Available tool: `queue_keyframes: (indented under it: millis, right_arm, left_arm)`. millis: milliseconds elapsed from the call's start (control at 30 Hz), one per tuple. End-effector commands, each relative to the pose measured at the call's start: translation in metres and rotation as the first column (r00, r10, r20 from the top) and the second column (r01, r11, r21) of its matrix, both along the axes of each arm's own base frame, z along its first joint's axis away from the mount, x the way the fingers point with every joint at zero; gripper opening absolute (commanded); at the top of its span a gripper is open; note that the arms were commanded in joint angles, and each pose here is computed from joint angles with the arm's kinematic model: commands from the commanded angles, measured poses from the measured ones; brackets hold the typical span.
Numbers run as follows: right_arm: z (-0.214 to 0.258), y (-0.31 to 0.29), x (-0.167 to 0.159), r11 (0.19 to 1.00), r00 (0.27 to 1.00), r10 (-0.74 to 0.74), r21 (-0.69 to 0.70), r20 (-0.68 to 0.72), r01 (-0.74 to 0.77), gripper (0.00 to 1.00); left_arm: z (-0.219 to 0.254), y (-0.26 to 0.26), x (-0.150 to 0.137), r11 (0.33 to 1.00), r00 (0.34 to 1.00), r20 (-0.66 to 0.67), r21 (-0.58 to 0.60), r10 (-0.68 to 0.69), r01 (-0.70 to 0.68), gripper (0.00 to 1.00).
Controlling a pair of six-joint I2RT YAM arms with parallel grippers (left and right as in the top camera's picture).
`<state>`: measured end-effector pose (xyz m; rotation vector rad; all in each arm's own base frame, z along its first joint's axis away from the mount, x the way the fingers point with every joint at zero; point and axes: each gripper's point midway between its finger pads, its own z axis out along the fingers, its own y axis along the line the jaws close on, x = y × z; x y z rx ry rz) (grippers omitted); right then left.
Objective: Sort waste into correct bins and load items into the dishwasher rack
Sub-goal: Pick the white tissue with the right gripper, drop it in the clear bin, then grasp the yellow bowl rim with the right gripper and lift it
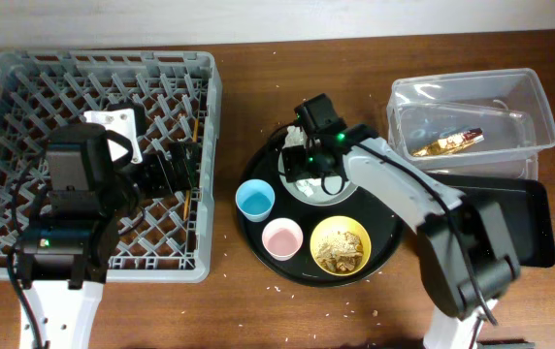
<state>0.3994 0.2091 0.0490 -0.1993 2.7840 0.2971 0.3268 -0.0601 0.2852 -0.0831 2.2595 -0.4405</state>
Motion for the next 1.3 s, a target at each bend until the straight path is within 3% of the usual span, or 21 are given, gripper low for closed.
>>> queue_keyframes:
  millis: [0,33,100,300,400,500,667,700,733,767,900,1033,1100,1133,1267]
  right_arm:
    - [-0.017,-0.014,0.001,0.998,0.999,-0.024,-0.052,-0.021,0.023,0.35]
    - [-0.015,-0.016,0.002,0.998,0.999,-0.028,-0.050,-0.019,0.027,0.30]
    - [-0.002,-0.028,0.002,0.998,0.998,-0.055,-0.035,-0.023,0.054,0.04]
    - [0.107,-0.084,0.013,0.968,0.978,-0.183,0.194,0.102,0.161,0.04]
    - [0.151,-0.146,0.021,0.917,0.920,-0.350,0.268,0.179,0.297,0.04]
    - [0.152,-0.225,0.041,0.851,0.828,-0.511,0.268,0.231,0.451,0.04]
    - [0.149,-0.296,0.063,0.784,0.725,-0.619,0.292,0.302,0.548,0.04]
    - [0.146,-0.299,0.061,0.780,0.725,-0.624,0.291,0.290,0.555,0.23]
    - [0.142,-0.296,0.057,0.789,0.743,-0.612,0.278,0.271,0.548,0.71]
    - [0.142,-0.289,0.052,0.803,0.767,-0.589,0.286,0.256,0.522,0.75]
    - [0.176,-0.231,0.015,0.838,0.867,-0.465,0.403,0.180,0.366,0.74]
    - [0.187,-0.158,-0.048,0.882,0.945,-0.321,0.380,0.057,0.277,0.72]
    - [0.166,-0.099,-0.095,0.925,0.982,-0.155,0.335,-0.106,0.182,0.70]
    - [0.144,-0.077,-0.118,0.939,0.967,-0.137,0.284,-0.213,0.196,0.69]
    - [0.062,-0.024,-0.170,0.977,0.925,-0.097,0.140,-0.367,0.158,0.55]
  left_arm:
    - [0.008,0.000,0.001,1.000,1.000,0.017,-0.009,-0.002,0.002,0.99]
    - [0.008,0.000,0.001,1.000,1.000,0.017,-0.009,-0.002,0.002,0.99]
    - [0.008,0.000,0.001,1.000,1.000,0.017,-0.009,-0.002,0.002,0.99]
    - [0.008,0.000,0.001,1.000,1.000,0.017,-0.009,-0.002,0.002,0.99]
    - [0.008,0.000,0.001,1.000,1.000,0.017,-0.009,-0.002,0.002,0.99]
    - [0.008,0.000,0.001,1.000,1.000,0.017,-0.009,-0.002,0.002,0.99]
    - [0.008,0.000,0.001,1.000,1.000,0.017,-0.009,-0.002,0.002,0.99]
    - [0.008,0.000,0.001,1.000,1.000,0.017,-0.009,-0.002,0.002,0.99]
    - [0.008,0.000,0.001,1.000,1.000,0.017,-0.009,-0.002,0.002,0.99]
    - [0.008,0.000,0.001,1.000,1.000,0.017,-0.009,-0.002,0.002,0.99]
    - [0.008,0.000,0.001,1.000,1.000,0.017,-0.009,-0.002,0.002,0.99]
    - [0.008,0.000,0.001,1.000,1.000,0.017,-0.009,-0.002,0.002,0.99]
    - [0.008,0.000,0.001,1.000,1.000,0.017,-0.009,-0.002,0.002,0.99]
    - [0.008,0.000,0.001,1.000,1.000,0.017,-0.009,-0.002,0.002,0.99]
    - [0.008,0.000,0.001,1.000,1.000,0.017,-0.009,-0.002,0.002,0.99]
